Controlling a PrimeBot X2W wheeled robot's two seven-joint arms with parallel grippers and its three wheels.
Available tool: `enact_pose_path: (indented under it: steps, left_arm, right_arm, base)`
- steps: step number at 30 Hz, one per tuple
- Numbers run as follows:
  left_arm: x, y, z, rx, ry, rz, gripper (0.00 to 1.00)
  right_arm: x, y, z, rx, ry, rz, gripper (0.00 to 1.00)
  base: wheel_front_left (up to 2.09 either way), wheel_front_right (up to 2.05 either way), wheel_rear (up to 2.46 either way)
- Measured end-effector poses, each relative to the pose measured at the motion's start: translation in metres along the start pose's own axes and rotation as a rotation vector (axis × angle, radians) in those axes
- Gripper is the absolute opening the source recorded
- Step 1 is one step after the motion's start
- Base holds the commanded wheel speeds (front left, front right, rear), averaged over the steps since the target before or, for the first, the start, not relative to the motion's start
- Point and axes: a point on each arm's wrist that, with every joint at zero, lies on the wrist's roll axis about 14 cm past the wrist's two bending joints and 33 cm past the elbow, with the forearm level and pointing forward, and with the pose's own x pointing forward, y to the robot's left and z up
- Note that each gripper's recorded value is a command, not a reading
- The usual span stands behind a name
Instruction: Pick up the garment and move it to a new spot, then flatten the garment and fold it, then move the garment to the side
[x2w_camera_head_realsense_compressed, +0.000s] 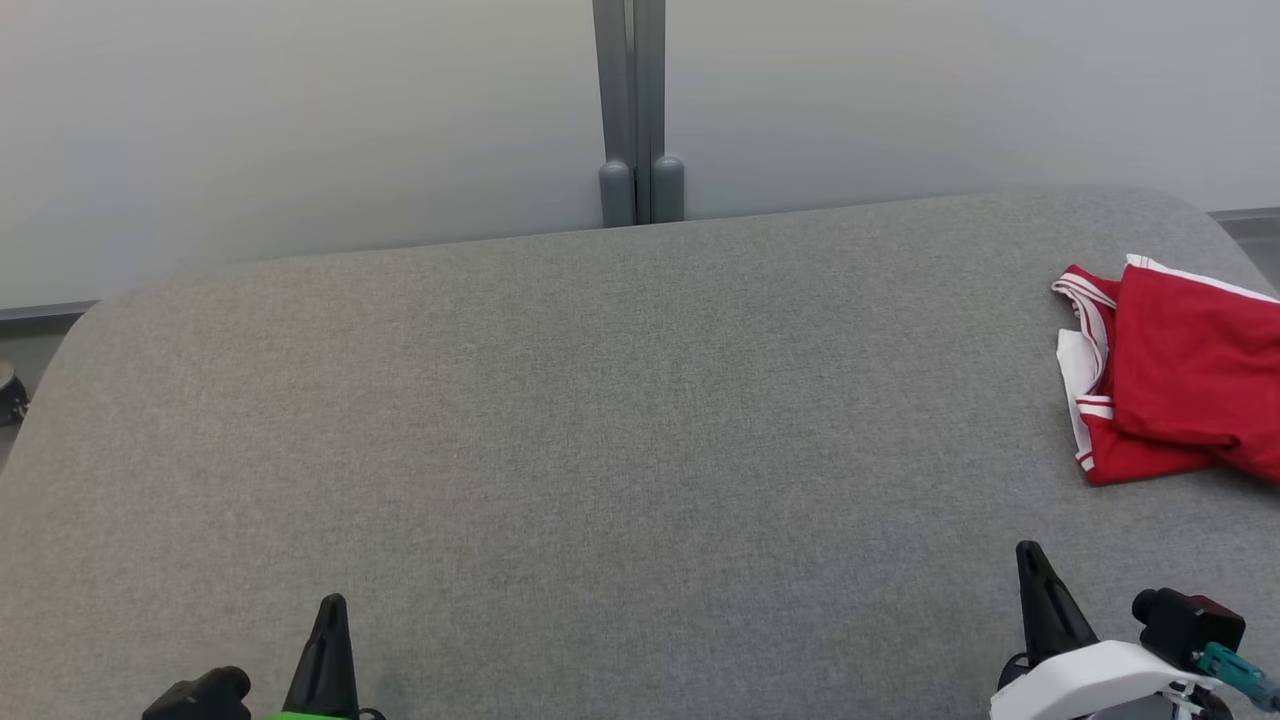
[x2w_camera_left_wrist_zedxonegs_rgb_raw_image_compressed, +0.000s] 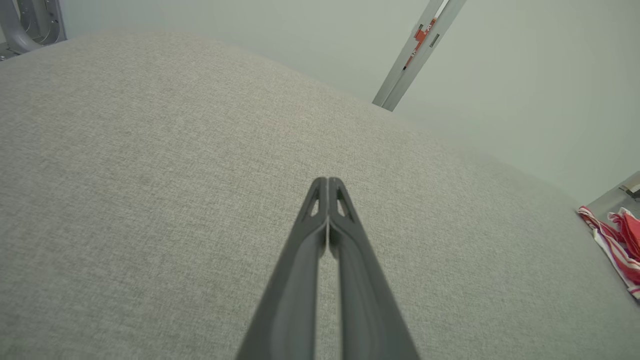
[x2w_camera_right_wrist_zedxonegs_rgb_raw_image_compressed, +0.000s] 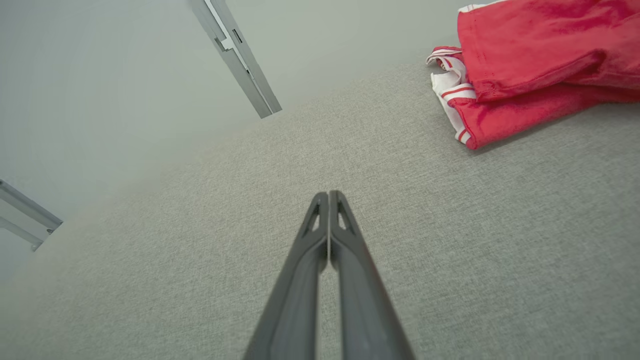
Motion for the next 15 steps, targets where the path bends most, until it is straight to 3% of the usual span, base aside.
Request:
enact_pose_path:
  steps: [15]
  left_arm:
    - [0.011,0.004,0.011,-0.230,-0.009,0.023,0.00]
  right_arm:
    - [0.010,-0.002,0.010,0.245,-0.013,-0.025,0.00]
  base:
    - [0.00,0.00,0.00]
